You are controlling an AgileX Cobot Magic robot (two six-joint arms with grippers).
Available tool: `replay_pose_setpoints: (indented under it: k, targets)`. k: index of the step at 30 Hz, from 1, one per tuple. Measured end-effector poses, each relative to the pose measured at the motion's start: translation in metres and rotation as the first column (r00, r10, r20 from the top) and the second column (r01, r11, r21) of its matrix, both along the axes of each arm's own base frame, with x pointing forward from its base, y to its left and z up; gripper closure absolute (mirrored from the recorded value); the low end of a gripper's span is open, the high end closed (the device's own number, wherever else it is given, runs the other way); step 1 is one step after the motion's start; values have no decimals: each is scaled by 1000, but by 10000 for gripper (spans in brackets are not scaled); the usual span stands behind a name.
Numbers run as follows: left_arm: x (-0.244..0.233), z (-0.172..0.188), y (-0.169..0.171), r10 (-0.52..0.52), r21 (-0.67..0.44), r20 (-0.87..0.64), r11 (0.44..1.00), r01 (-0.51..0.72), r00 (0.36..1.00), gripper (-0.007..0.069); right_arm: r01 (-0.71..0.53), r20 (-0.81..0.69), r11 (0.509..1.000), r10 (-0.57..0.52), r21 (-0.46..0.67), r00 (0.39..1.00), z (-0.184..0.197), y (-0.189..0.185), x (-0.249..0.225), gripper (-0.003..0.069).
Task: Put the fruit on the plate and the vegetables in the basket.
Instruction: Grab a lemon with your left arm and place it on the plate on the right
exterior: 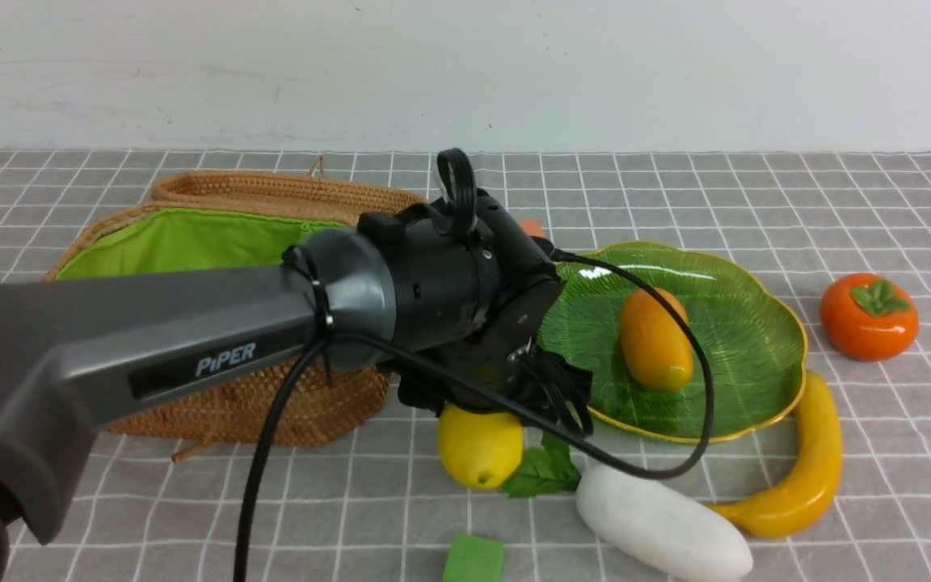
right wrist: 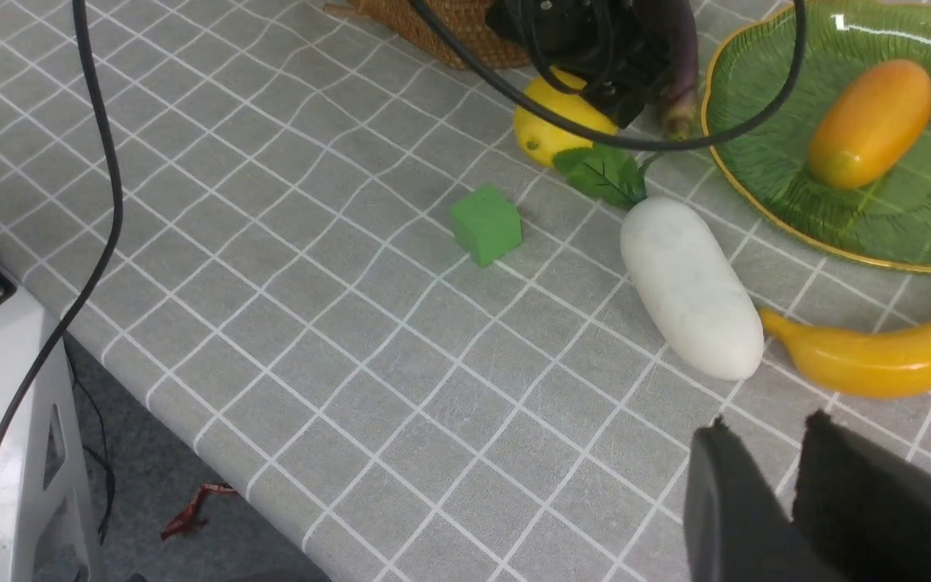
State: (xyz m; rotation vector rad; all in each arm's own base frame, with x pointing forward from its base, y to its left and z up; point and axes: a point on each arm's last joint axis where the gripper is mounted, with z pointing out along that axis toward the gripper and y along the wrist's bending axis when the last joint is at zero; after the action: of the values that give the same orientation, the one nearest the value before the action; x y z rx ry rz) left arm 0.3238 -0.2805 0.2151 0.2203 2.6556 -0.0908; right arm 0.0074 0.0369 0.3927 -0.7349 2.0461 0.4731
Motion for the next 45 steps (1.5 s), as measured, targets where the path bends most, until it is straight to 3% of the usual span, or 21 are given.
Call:
replay_pose_setpoints:
  k: [7, 15, 21, 30, 34, 38, 43, 45]
  targets:
    - [-1, 0, 1, -14, 20, -7, 1000, 14, 1000, 92, -7, 7, 1000, 7, -8, 1000, 0, 0, 0, 516]
    - [2, -22, -2, -38, 68, -44, 997, 41, 998, 93, -14, 15, 1000, 14, -16, 1000, 0, 0, 0, 519]
    - [2, -19, -1, -49, 78, -31, 996, 51, 998, 93, -15, 15, 1000, 15, -16, 1000, 0, 0, 0, 519]
    - [8, 47, -6, -93, -14, 113, 995, 95, 989, 93, -11, 23, 1000, 11, -12, 1000, 1, 0, 1, 519]
    - [20, 70, -30, -187, -141, 240, 964, 225, 953, 93, -6, 36, 1000, 6, -5, 999, 2, 0, 2, 519]
    - [40, 55, -57, -227, -198, 297, 935, 293, 927, 93, -5, 38, 1000, 5, -4, 999, 2, 0, 2, 519]
    - [62, 12, -78, -261, -161, 281, 936, 313, 924, 88, -6, 26, 1000, 6, -4, 1000, 1, 0, 1, 519]
    - [65, 5, -80, -268, -146, 276, 938, 316, 923, 34, -3, 18, 1000, 3, -2, 1000, 1, 0, 1, 519]
